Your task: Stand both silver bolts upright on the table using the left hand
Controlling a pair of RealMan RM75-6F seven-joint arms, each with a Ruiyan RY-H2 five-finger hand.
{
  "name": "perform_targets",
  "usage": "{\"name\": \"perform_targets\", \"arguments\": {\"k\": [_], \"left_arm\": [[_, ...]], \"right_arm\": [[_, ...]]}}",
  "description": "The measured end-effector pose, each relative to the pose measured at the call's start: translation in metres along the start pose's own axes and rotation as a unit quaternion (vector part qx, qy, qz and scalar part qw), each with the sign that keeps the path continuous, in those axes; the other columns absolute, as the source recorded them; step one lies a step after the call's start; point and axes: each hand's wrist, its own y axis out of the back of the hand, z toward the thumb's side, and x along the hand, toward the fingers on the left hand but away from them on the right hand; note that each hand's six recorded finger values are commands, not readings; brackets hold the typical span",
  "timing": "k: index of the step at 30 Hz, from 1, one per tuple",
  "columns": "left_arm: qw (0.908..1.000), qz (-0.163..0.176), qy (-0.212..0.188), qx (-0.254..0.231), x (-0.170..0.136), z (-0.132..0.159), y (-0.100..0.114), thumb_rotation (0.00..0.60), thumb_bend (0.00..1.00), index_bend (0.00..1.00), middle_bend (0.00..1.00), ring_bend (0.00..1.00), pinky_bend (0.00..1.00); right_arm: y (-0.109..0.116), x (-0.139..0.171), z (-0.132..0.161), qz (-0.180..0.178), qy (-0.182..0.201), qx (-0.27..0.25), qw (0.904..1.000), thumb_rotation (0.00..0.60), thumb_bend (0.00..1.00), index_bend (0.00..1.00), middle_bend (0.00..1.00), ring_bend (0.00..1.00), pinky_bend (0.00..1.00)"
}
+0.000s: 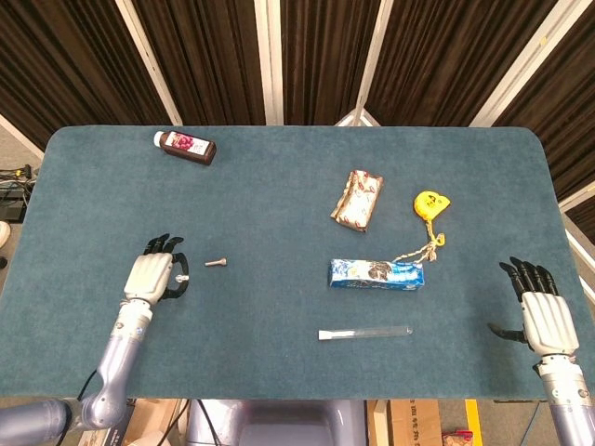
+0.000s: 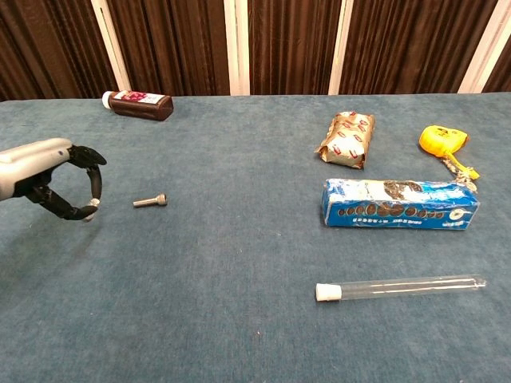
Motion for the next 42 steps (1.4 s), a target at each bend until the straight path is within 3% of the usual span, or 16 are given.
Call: {"name": "perform_targets", "arguments": {"k": [8, 15, 21, 28, 36, 42], "left_arm": [[0.9988, 0.001, -0.007, -0.049, -0.003, -0.017, 0.002, 0.600, 0.52, 0.58, 0.11, 0.00, 0.00], [0.9930, -0.024, -0.018, -0.114, 0.004, -0.022, -0.007, 0.600, 0.52, 0.58, 0.11, 0.00, 0.00], [0.9821, -0.043, -0.031, -0.181, 0.011, -0.023, -0.012, 0.600, 0.52, 0.58, 0.11, 0.00, 0.00], [0.9628, -0.047, -0.051, -0.261, 0.018, -0.029, -0.009, 0.600, 0.51, 0.58, 0.11, 0.00, 0.00], [0.9582, -0.063, -0.056, -0.274, 0.020, -0.041, -0.011, 0.600, 0.51, 0.58, 0.11, 0.00, 0.00], [0.9591, -0.057, -0.054, -0.272, 0.015, -0.053, -0.004, 0.600, 0.51, 0.58, 0.11, 0.00, 0.00]], "right_arm": [[-0.002, 0.000, 0.000, 0.003, -0.001, 0.002, 1.0000, 0.600, 0.11, 0.15, 0.09, 0.05, 0.00], [-0.003, 0.000, 0.000, 0.004, 0.000, 0.002, 1.0000, 0.600, 0.11, 0.15, 0.09, 0.05, 0.00], [-0.004, -0.001, 0.001, 0.006, 0.001, 0.003, 1.0000, 0.600, 0.11, 0.15, 0.09, 0.05, 0.00], [-0.005, -0.001, 0.001, 0.007, 0.001, 0.004, 1.0000, 0.600, 0.11, 0.15, 0.09, 0.05, 0.00], [-0.006, -0.001, 0.002, 0.007, 0.001, 0.005, 1.0000, 0.600, 0.11, 0.15, 0.09, 0.05, 0.00], [-0.006, -0.001, 0.002, 0.007, 0.002, 0.005, 1.0000, 0.600, 0.11, 0.15, 0.09, 0.05, 0.00]]}}
